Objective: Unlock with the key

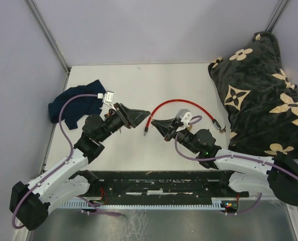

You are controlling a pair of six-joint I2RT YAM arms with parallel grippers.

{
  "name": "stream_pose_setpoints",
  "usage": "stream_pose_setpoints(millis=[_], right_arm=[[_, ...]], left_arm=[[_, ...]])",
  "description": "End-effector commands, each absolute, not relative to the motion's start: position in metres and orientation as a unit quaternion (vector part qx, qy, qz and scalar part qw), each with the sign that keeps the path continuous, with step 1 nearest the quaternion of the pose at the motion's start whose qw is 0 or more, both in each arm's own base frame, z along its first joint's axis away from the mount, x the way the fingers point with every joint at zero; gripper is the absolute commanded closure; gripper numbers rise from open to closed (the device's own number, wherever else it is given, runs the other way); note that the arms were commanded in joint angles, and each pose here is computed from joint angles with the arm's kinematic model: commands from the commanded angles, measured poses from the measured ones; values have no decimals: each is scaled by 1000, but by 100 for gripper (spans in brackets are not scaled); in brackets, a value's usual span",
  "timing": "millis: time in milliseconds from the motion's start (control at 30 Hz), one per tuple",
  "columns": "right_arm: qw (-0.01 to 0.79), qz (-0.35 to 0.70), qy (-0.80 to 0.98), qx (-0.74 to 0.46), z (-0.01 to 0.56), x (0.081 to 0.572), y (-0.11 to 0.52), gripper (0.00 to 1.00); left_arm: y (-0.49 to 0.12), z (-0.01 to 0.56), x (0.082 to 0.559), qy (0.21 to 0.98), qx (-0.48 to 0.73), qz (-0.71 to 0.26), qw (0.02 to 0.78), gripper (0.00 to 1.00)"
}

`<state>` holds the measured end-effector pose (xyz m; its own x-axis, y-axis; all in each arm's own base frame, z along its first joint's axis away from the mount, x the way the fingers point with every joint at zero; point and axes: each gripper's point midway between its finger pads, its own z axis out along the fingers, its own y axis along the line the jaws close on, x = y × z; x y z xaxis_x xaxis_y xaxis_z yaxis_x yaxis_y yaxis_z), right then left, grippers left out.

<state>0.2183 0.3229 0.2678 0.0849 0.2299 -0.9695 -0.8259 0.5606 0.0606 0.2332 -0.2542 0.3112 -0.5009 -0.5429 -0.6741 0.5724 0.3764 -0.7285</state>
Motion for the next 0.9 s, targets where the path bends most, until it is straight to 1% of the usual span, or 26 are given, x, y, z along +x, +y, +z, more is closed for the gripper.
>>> stream_pose_setpoints(millis=[0, 267, 467, 567, 700, 733, 867], right_arm=[[687, 470, 502, -235, 304, 202, 326, 98], [682, 519, 465, -223, 317, 193, 334, 98], [677, 539, 455, -210, 318, 193, 336, 98], [673, 550, 452, -200, 318, 194, 334, 98], [660, 559, 459, -203, 314, 197, 340, 98], [656, 564, 459, -204, 314, 196, 342, 98], [635, 581, 468, -198, 307, 196, 346, 97]], left_arm=[[-269, 340, 210, 603, 65, -637, 477, 37], [-268, 332, 208, 601, 55, -646, 468, 45], [-263, 335, 206, 590, 50, -649, 478, 63], [-261, 336, 203, 583, 51, -652, 482, 75], [-262, 343, 200, 572, 68, -653, 491, 96], [-262, 344, 199, 573, 71, -652, 492, 97], [-255, 347, 198, 566, 72, -640, 514, 97]])
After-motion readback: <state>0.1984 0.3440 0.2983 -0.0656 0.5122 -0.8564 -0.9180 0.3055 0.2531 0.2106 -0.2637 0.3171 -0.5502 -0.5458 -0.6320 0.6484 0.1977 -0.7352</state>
